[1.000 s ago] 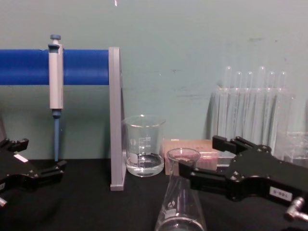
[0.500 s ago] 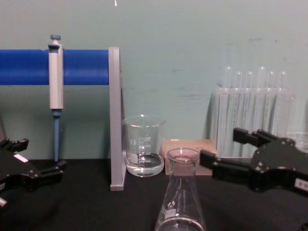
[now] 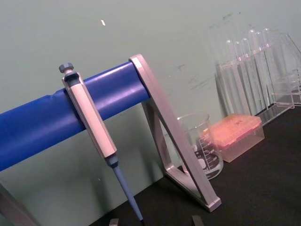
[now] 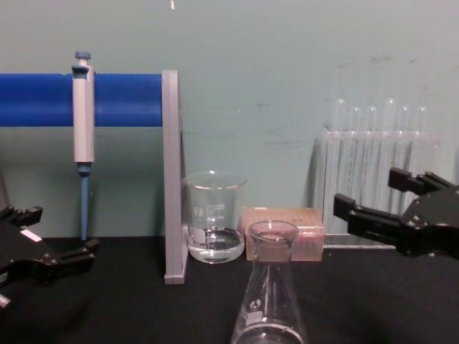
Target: Grasp the erlenmeyer flask with one hand, shake it three times, then place it back.
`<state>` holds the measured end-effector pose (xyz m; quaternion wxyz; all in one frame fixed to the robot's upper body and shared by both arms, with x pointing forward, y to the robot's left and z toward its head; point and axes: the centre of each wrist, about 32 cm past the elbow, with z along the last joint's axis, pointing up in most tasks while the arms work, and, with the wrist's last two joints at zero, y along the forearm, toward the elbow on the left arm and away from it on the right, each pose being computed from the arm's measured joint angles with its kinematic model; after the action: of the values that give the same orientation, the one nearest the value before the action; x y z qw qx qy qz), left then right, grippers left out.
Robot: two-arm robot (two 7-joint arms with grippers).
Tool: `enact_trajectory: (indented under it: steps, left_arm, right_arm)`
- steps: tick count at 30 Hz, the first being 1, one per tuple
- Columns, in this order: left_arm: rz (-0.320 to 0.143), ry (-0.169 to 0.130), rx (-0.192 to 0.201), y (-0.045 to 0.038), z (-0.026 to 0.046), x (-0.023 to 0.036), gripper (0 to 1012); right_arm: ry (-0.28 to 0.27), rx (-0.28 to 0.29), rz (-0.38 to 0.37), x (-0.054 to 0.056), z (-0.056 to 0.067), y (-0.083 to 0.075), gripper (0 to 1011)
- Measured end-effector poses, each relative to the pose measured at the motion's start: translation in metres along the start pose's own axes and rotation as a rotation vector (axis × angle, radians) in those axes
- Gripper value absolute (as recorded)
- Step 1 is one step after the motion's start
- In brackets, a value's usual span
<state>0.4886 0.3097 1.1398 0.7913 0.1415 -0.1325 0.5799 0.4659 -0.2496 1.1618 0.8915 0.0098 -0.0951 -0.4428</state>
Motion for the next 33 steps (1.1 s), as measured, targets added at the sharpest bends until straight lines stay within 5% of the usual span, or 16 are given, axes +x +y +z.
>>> enact_trajectory:
  steps: [12,33]
  left_arm:
    - [0.000,0.000,0.000,0.0000,0.0000,0.0000,1001]
    - [0.000,0.000,0.000,0.0000,0.0000,0.0000,1001]
  right_arm:
    - [-0.014,-0.045,-0.130,0.000,-0.013,0.006,1003]
    - [0.027,-0.128,-0.204,0.000,-0.032,0.017,1003]
